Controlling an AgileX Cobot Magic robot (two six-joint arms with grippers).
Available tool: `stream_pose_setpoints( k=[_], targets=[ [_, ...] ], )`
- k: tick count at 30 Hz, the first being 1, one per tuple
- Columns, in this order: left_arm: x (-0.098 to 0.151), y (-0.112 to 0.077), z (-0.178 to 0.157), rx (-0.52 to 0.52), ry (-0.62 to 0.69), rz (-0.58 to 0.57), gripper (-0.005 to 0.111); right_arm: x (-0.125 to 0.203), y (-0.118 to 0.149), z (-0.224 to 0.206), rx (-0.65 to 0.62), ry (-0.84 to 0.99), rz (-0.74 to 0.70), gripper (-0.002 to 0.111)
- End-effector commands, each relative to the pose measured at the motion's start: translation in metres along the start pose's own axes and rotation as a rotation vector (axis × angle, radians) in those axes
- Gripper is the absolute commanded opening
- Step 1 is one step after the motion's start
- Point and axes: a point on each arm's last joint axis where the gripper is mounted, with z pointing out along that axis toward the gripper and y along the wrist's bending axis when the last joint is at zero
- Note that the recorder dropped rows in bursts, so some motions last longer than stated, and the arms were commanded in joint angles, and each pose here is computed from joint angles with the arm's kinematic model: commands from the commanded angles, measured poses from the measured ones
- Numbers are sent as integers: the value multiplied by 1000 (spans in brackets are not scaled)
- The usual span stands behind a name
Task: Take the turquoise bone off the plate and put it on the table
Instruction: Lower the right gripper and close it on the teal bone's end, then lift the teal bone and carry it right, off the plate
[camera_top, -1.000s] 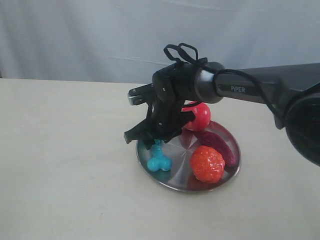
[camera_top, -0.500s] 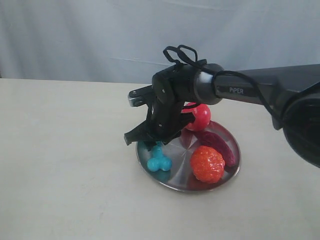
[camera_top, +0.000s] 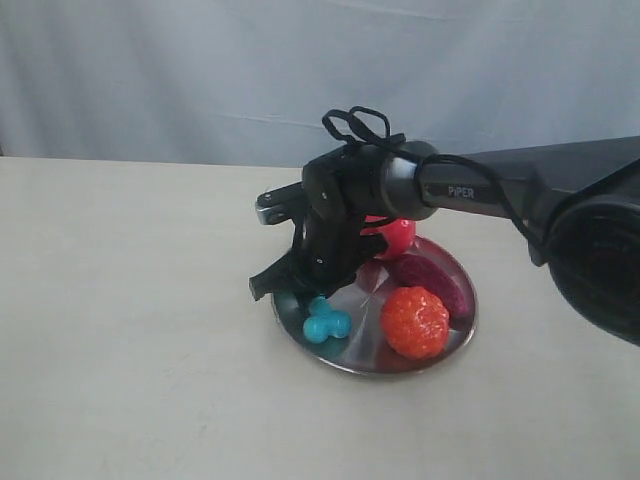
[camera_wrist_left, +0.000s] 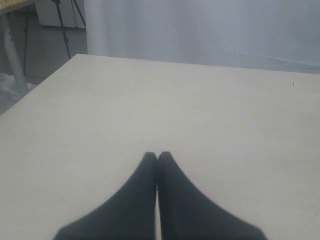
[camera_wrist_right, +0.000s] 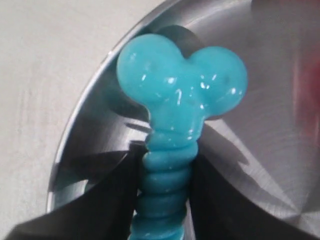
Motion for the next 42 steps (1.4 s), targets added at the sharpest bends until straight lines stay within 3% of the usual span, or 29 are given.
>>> stream_pose_setpoints(
  k=[1, 13, 18, 23, 30, 37, 42],
  targets=[
    [1, 0, 0, 5, -1, 1, 0, -2, -3, -4, 11, -3, -20, 0],
    [1, 0, 0, 5, -1, 1, 0, -15, -6, -86, -1, -115, -24, 0],
    [1, 0, 0, 5, -1, 1, 0, -14, -16, -137, 69, -156, -68, 0],
    [1, 0, 0, 5, -1, 1, 0, -4, -39, -185, 215, -147, -49, 0],
    [1, 0, 0, 5, -1, 1, 0, 18, -93, -236, 266, -125, 106, 0],
    [1, 0, 0, 5, -1, 1, 0, 51, -142, -241, 314, -96, 225, 0],
    [1, 0, 0, 5, -1, 1, 0, 74, -159, -205, 273, -79, 269, 0]
  ],
)
